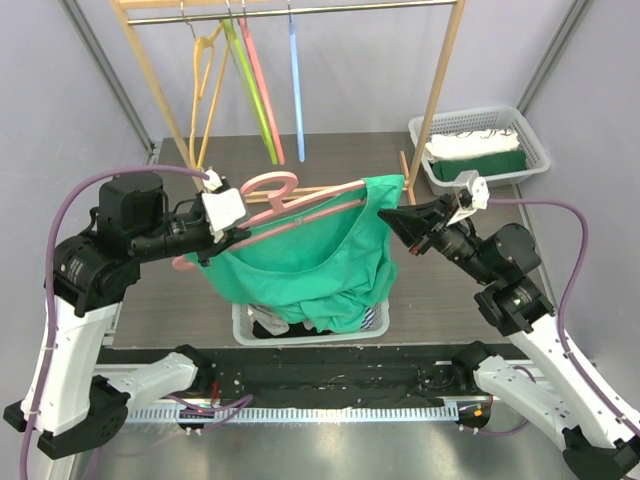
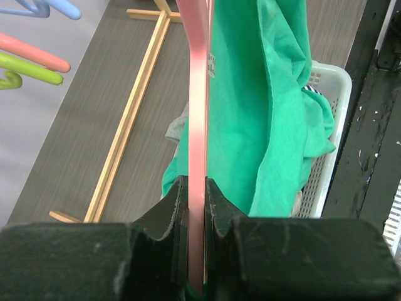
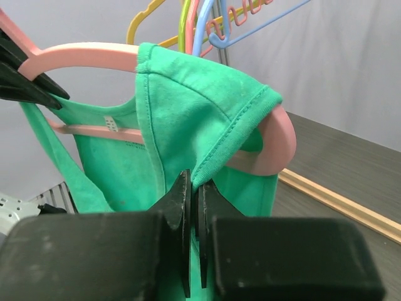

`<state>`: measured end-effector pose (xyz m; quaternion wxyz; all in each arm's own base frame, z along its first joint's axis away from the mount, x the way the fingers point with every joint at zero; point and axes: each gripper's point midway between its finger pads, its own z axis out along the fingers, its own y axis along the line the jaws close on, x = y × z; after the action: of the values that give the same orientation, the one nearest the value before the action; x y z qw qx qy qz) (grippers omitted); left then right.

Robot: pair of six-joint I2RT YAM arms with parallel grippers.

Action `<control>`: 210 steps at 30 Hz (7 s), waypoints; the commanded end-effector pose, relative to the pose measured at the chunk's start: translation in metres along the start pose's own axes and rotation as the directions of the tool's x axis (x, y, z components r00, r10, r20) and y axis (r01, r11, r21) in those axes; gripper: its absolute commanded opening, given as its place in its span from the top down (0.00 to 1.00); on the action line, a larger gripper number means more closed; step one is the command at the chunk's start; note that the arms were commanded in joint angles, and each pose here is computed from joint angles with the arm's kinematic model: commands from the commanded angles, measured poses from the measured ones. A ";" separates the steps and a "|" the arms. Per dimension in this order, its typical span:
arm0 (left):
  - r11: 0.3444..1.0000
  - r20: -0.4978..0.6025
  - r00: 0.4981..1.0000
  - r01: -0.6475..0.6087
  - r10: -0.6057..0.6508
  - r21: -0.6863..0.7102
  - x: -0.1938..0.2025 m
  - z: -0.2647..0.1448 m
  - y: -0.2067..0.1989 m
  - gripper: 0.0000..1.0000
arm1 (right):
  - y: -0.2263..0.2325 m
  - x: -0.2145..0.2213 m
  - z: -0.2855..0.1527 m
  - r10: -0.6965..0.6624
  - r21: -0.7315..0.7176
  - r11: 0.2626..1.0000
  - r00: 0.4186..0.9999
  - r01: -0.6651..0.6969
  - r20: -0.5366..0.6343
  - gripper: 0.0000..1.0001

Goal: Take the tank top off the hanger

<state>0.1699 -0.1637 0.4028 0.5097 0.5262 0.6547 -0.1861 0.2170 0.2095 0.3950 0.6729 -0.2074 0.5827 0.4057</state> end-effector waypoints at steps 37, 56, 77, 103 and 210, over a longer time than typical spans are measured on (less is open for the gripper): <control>0.998 0.043 0.998 -0.056 0.056 0.017 -0.010 -0.012 -0.006 0.97 | -0.112 -0.057 -0.046 -0.105 0.679 0.734 0.989 0.008 0.102 0.99; 0.975 -0.056 0.996 -0.057 0.071 0.216 -0.012 0.020 -0.006 1.00 | -0.010 -0.032 -0.084 -0.135 0.241 0.959 0.988 0.150 -0.080 0.12; 0.855 -0.235 0.909 -0.201 0.345 0.478 0.022 0.039 -0.053 1.00 | 0.050 -0.060 -0.045 -0.414 -0.251 0.898 0.887 0.361 -0.206 0.25; 0.833 -0.209 0.949 -0.087 0.236 0.546 0.022 0.026 -0.085 1.00 | 0.047 -0.010 -0.030 -0.451 -0.383 0.868 0.823 0.315 -0.345 0.35; 0.729 0.328 0.809 0.585 -0.489 -0.356 -0.021 0.001 0.062 0.23 | 0.075 -0.030 0.002 -0.122 -0.324 0.945 0.966 0.043 -0.228 0.99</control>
<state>0.2135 -0.1474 0.4169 0.5747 0.1751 0.7697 -0.2158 0.1645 0.2454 0.4144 0.5398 -0.3859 0.6176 0.4223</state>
